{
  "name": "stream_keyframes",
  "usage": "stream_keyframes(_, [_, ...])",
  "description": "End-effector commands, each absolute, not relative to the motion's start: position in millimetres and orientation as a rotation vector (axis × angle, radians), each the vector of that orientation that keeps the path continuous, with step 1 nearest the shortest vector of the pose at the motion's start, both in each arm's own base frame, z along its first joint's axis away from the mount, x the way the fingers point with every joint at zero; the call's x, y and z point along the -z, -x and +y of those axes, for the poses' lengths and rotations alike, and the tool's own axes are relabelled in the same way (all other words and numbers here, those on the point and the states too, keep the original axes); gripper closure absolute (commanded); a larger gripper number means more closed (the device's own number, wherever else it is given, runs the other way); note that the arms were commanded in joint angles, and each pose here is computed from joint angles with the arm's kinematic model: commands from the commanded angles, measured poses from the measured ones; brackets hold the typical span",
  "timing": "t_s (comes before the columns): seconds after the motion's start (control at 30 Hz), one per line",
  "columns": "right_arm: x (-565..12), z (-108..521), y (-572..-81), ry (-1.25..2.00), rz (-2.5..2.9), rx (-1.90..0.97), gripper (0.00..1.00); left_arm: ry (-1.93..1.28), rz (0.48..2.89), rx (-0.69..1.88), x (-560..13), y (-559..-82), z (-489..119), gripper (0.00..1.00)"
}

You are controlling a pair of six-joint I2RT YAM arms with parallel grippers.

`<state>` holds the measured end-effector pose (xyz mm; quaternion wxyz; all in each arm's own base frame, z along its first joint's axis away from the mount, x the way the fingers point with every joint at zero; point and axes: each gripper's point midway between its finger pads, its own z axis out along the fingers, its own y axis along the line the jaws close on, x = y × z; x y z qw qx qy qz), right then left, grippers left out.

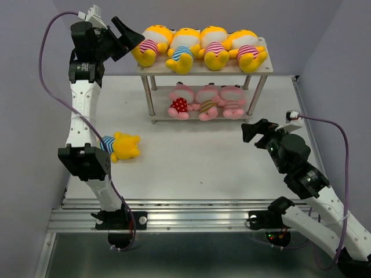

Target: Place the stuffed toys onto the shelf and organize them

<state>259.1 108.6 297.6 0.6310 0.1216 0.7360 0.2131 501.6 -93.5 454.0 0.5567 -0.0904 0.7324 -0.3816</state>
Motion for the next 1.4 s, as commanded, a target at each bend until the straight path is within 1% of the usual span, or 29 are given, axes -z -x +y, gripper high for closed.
stream_keyframes(0.0, [-328,97,-257,-0.308,1.596,-0.485,0.0,0.144,1.672,0.876,-478,-492,-99,0.01])
stream_keyframes(0.13, [-328,94,-255,-0.319,1.586,-0.479,0.0,0.125,1.675,0.872,-478,-490,-102,0.01])
stream_keyframes(0.2, [-327,93,-255,-0.325,1.586,-0.479,0.0,0.092,1.681,0.908,-479,-485,-121,0.01])
stream_keyframes(0.5, [-324,93,-257,-0.333,1.592,-0.472,0.0,0.061,1.686,0.923,-481,-473,-133,0.01])
stream_keyframes(0.87, [-322,94,-257,-0.335,1.599,-0.471,0.0,0.062,1.7,0.854,-487,-466,-125,0.01])
stream_keyframes(1.07, [-321,94,-254,-0.321,1.601,-0.48,0.0,0.079,1.606,0.767,-535,-443,-99,0.01])
stream_keyframes(1.1, [-321,94,-253,-0.318,1.602,-0.476,0.0,0.085,1.574,0.762,-549,-430,-95,0.01])
stream_keyframes(1.17, [-322,93,-252,-0.31,1.603,-0.469,0.0,0.139,1.547,0.707,-555,-424,-74,0.01])
stream_keyframes(1.2, [-321,92,-252,-0.303,1.609,-0.465,0.0,0.15,1.524,0.686,-564,-411,-70,0.01])
stream_keyframes(1.27, [-321,93,-251,-0.283,1.62,-0.46,0.0,0.211,1.537,0.624,-555,-407,-58,0.01])
stream_keyframes(1.3, [-320,94,-250,-0.275,1.624,-0.456,0.0,0.235,1.519,0.6,-561,-392,-53,0.01])
stream_keyframes(1.37, [-315,96,-249,-0.249,1.641,-0.452,0.0,0.336,1.563,0.519,-535,-390,-36,0.01])
